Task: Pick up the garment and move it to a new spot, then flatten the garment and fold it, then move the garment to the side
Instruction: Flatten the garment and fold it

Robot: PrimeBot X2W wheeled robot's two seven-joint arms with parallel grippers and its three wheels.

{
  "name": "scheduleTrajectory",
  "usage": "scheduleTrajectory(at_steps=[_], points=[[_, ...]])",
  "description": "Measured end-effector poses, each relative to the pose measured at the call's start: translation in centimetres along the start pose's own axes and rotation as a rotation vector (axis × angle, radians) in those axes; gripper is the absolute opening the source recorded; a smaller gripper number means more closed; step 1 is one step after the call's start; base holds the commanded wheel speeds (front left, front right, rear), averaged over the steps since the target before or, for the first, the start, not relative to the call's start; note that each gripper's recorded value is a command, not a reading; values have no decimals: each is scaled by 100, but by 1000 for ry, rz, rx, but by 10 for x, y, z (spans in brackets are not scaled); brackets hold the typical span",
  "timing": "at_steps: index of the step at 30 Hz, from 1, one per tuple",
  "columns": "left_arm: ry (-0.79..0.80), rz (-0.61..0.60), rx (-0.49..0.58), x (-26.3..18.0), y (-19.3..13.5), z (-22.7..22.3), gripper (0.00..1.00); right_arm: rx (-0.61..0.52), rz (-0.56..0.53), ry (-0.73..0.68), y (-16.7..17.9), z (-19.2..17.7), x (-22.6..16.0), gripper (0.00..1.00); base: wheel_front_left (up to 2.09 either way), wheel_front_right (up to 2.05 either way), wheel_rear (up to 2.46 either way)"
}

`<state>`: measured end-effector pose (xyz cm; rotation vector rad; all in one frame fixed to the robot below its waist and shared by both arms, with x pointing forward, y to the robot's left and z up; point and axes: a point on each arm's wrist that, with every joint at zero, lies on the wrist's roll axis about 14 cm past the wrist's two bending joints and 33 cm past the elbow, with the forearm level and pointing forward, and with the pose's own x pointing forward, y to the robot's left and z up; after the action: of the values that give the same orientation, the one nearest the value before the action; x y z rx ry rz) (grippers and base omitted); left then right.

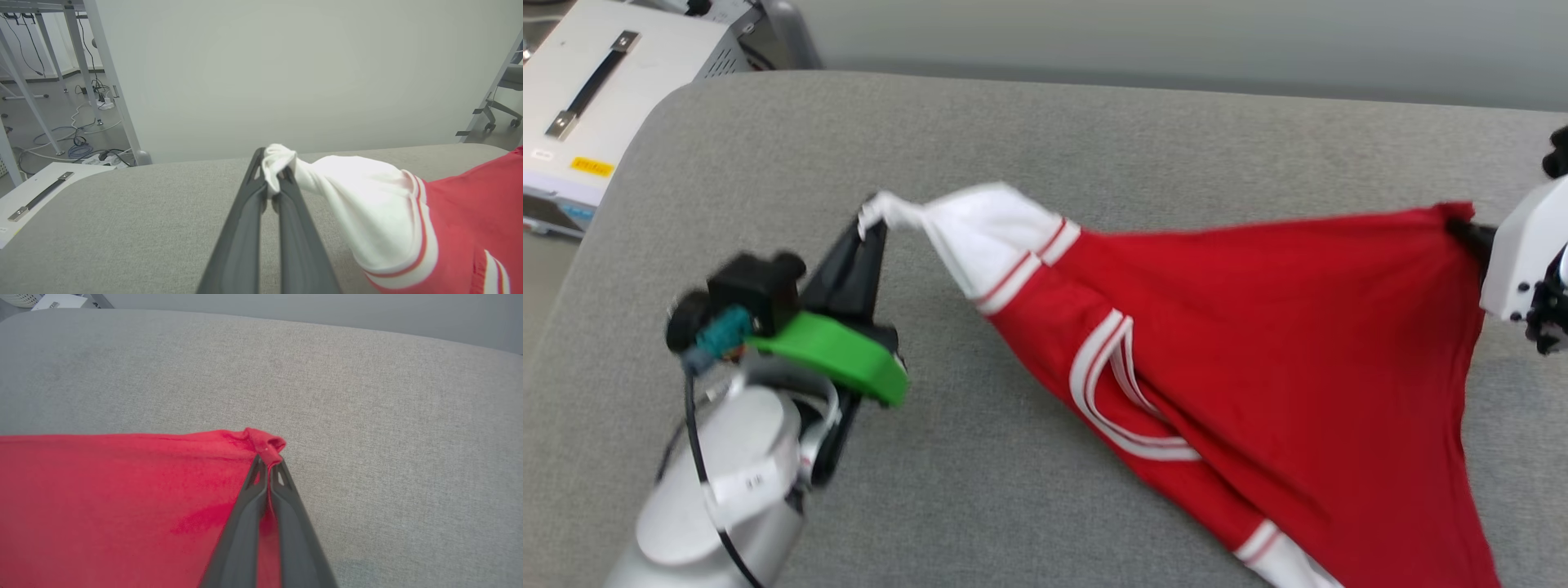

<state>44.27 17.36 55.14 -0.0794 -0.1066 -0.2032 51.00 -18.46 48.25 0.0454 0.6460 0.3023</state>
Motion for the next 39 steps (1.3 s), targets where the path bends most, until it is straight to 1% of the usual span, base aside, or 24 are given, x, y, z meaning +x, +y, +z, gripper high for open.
scheduleTrajectory(at_steps=[5,10,17,23,26,29,33,35,39], points=[[-126,-55,73,36,-2,62,0,-30,-24,-192,-3,50,-23,0,0,0,0],[-179,-64,118,69,4,102,0,-50,-61,-393,-9,105,-46,0,0,0,0],[-225,-28,152,117,24,144,0,-77,-121,-546,-19,161,-57,0,0,0,0],[-305,25,196,161,44,185,0,-109,-168,-683,-30,222,-60,0,0,0,0],[-340,52,210,180,55,198,0,-120,-189,-744,-36,249,-59,0,0,0,0],[-352,63,239,198,63,198,0,-133,-205,-786,-39,268,-52,0,0,0,0],[-329,68,237,220,73,180,0,-96,-197,-819,-45,279,-30,0,0,0,0],[-298,73,229,230,79,163,0,-78,-192,-806,-47,276,-12,0,0,0,0],[-213,84,191,246,89,113,0,-54,-186,-736,-51,252,35,0,0,0,0]])
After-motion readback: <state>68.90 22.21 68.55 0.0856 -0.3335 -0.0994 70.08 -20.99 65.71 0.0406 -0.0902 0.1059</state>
